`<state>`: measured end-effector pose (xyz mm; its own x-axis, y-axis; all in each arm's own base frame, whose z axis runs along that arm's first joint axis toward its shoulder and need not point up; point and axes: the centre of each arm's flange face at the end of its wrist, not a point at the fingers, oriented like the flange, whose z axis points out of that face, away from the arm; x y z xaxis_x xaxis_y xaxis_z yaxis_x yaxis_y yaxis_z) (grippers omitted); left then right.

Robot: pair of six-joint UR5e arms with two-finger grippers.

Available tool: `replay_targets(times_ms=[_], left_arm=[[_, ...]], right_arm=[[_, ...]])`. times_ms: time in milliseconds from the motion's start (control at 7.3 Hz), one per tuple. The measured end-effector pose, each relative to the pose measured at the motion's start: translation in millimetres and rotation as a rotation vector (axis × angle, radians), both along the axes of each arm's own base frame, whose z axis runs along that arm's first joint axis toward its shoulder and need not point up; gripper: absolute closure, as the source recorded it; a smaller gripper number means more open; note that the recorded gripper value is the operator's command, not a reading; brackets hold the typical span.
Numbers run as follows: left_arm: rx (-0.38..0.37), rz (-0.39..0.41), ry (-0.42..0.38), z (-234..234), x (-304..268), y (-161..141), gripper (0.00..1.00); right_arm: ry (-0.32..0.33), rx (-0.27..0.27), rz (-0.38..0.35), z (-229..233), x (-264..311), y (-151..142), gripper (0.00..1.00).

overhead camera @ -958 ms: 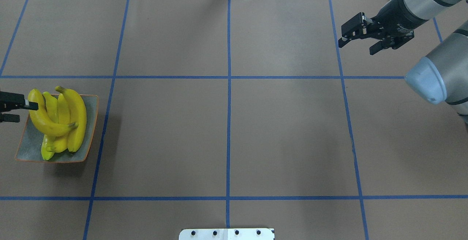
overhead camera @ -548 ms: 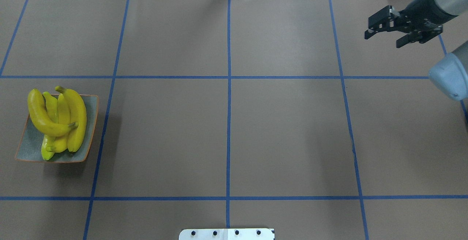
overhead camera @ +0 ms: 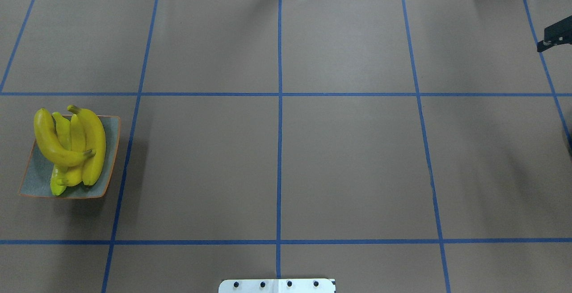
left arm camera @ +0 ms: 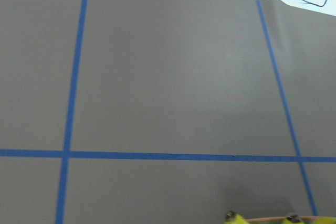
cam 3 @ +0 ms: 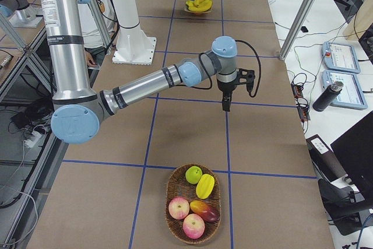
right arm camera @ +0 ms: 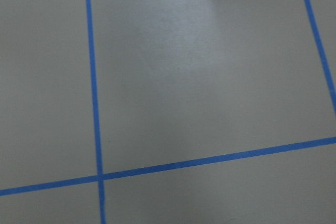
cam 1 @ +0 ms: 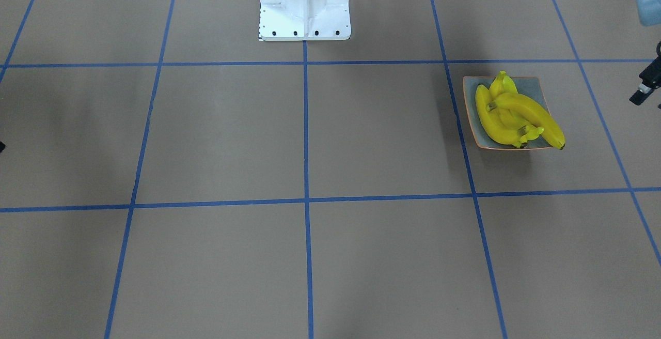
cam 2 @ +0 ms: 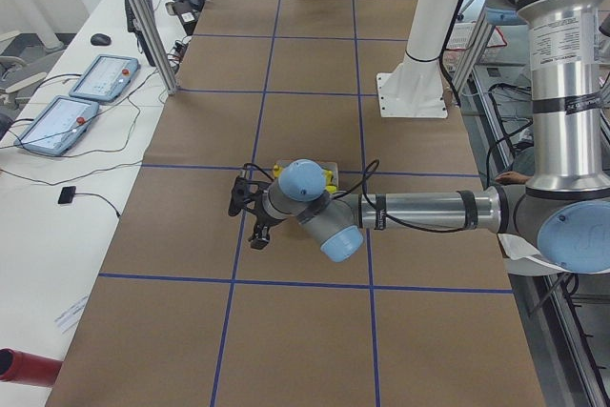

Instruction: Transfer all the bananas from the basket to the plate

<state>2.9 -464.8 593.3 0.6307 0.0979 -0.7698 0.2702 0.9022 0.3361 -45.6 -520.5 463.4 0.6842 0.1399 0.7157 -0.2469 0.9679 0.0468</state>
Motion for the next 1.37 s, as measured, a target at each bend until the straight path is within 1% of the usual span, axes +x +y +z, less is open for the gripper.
replay_targets(times_ms=[274, 548, 685, 958, 1369], left_arm=[[-0.057, 0.083, -0.088, -16.4, 2.8, -29.3, 0.01], [-0.095, 0.216, -0.172, -49.0, 1.4, -40.7, 0.01], [-0.122, 0.265, -0.196, -65.8, -0.5, -42.5, 0.01], [-0.165, 0.301, -0.207, -79.1, -2.4, -39.7, 0.01], [-0.174, 0.31, -0.205, -80.2, -3.2, -34.0, 0.01]], right_arm=[[0.047, 0.0, -0.067, 51.9, 27.3, 28.0, 0.0], [0.076, -0.001, -0.134, 87.9, 36.5, 43.8, 0.0], [0.08, -0.004, -0.152, 97.5, 38.0, 47.3, 0.0], [0.057, -0.002, -0.174, 107.2, 45.8, 56.8, 0.0], [0.015, 0.017, -0.201, 108.1, 49.9, 62.6, 0.0]])
